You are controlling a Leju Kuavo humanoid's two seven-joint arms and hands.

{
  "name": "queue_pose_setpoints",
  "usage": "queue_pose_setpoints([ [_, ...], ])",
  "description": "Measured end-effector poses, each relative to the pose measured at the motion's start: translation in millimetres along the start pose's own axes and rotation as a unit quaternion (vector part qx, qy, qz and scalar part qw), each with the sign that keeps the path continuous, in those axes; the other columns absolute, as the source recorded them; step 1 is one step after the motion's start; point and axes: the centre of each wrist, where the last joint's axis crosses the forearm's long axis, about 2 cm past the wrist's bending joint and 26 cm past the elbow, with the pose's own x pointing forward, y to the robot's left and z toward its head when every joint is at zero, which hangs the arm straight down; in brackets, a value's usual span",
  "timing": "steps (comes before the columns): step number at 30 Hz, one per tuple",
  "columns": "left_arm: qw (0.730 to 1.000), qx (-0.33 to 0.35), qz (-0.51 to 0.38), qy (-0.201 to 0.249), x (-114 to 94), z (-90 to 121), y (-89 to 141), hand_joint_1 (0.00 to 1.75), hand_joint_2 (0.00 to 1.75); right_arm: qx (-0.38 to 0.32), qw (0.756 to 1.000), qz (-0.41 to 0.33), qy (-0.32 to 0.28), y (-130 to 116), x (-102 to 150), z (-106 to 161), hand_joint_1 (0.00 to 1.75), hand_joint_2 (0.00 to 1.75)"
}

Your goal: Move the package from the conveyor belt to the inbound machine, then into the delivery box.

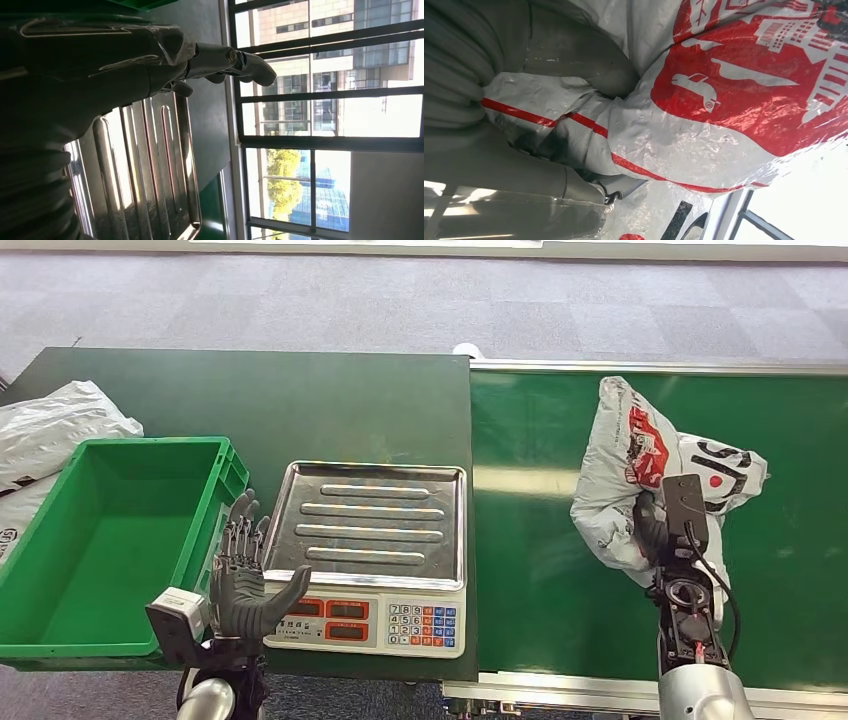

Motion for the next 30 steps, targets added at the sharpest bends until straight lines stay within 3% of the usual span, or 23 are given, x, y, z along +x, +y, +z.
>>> queue_pose_setpoints([
  [3, 1.000, -0.004, 0.000, -0.005, 0.0, -0.1, -1.0, 0.00, 1.75, -0.019, 0.999, -0.027, -0.044, -0.6, 2.2, 2.5, 1.75, 1.75],
  [6, 1.000, -0.008, 0.002, -0.017, -1.1, -1.4, -3.7, 0.00, 1.75, -0.086, 0.990, -0.052, -0.103, -3.9, 9.7, 8.9, 1.75, 1.75],
  [11, 0.999, -0.006, 0.006, -0.032, -4.1, -5.2, -6.9, 0.00, 1.75, -0.180, 0.961, -0.026, -0.209, -4.6, 33.9, 26.1, 1.75, 1.75],
  [17, 0.999, -0.009, 0.011, -0.042, -4.7, -8.1, -7.9, 0.00, 1.75, -0.098, 0.939, 0.006, -0.329, 27.3, 74.7, 48.5, 1.75, 1.75],
  [22, 0.998, -0.020, 0.015, -0.049, -4.6, -17.7, -10.9, 0.00, 1.75, -0.070, 0.896, 0.116, -0.422, 65.9, 112.6, 71.0, 1.75, 1.75],
  [26, 0.998, -0.020, 0.019, -0.049, -5.3, -20.8, -11.0, 0.00, 1.75, -0.078, 0.864, 0.184, -0.462, 90.5, 125.2, 82.0, 1.75, 1.75],
  [30, 0.998, -0.020, 0.021, -0.048, -6.0, -21.1, -10.9, 0.00, 1.75, -0.066, 0.858, 0.186, -0.474, 103.1, 128.7, 86.8, 1.75, 1.75],
])
